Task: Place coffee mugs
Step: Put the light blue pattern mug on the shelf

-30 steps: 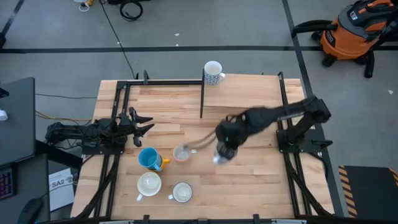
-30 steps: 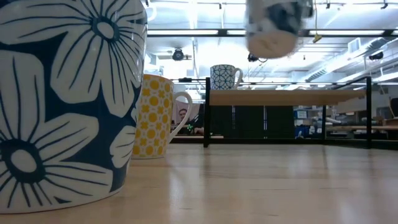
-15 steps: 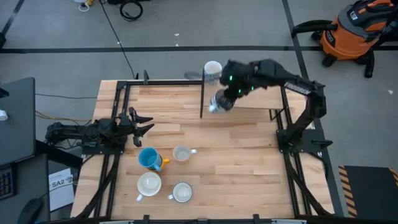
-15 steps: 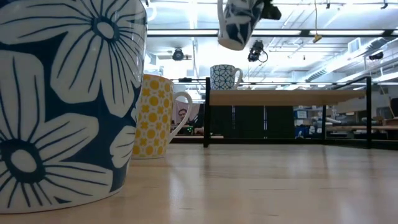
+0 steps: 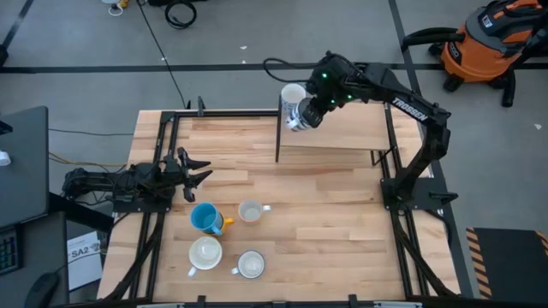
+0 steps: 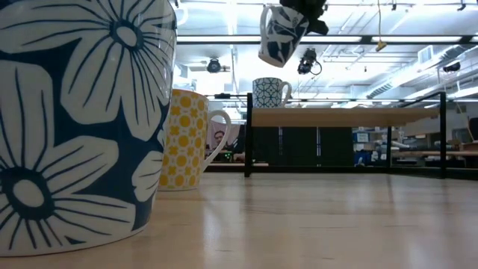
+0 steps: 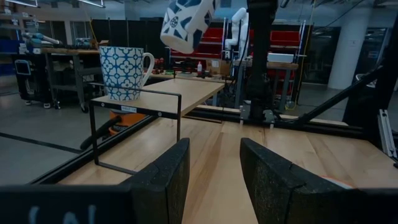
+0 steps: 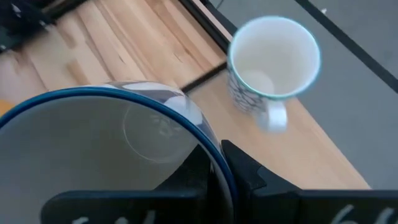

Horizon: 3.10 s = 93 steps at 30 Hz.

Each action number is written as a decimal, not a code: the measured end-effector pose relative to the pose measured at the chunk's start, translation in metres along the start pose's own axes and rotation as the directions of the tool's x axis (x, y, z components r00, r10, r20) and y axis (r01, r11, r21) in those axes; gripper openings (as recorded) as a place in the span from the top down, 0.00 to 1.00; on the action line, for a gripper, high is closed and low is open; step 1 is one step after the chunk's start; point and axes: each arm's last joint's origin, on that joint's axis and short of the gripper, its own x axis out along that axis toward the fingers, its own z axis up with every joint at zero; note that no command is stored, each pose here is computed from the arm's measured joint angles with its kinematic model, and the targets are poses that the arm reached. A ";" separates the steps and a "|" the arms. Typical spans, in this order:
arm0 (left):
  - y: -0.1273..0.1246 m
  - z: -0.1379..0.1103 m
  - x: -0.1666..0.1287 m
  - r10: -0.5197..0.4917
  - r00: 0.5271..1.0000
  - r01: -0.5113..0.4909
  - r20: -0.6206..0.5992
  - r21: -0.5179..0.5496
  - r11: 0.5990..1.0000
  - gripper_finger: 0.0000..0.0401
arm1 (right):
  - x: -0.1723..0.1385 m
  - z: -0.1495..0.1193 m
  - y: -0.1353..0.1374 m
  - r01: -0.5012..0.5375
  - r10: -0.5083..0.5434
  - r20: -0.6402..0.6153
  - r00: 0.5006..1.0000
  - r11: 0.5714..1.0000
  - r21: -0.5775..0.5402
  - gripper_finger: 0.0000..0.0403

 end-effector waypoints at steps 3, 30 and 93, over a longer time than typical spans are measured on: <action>0.000 0.000 0.000 -0.001 1.000 0.001 0.000 0.000 1.000 0.63 | 0.000 -0.003 -0.002 0.042 -0.043 -0.023 0.999 0.999 -0.016 0.92; 0.000 0.000 0.000 0.000 1.000 0.000 0.000 0.000 1.000 0.63 | 0.081 0.005 0.001 0.080 -0.109 -0.190 0.976 0.985 -0.154 0.92; 0.000 0.000 0.000 0.000 1.000 0.000 0.000 0.000 1.000 0.63 | 0.101 0.007 0.003 0.108 -0.114 -0.212 0.971 0.993 -0.040 0.87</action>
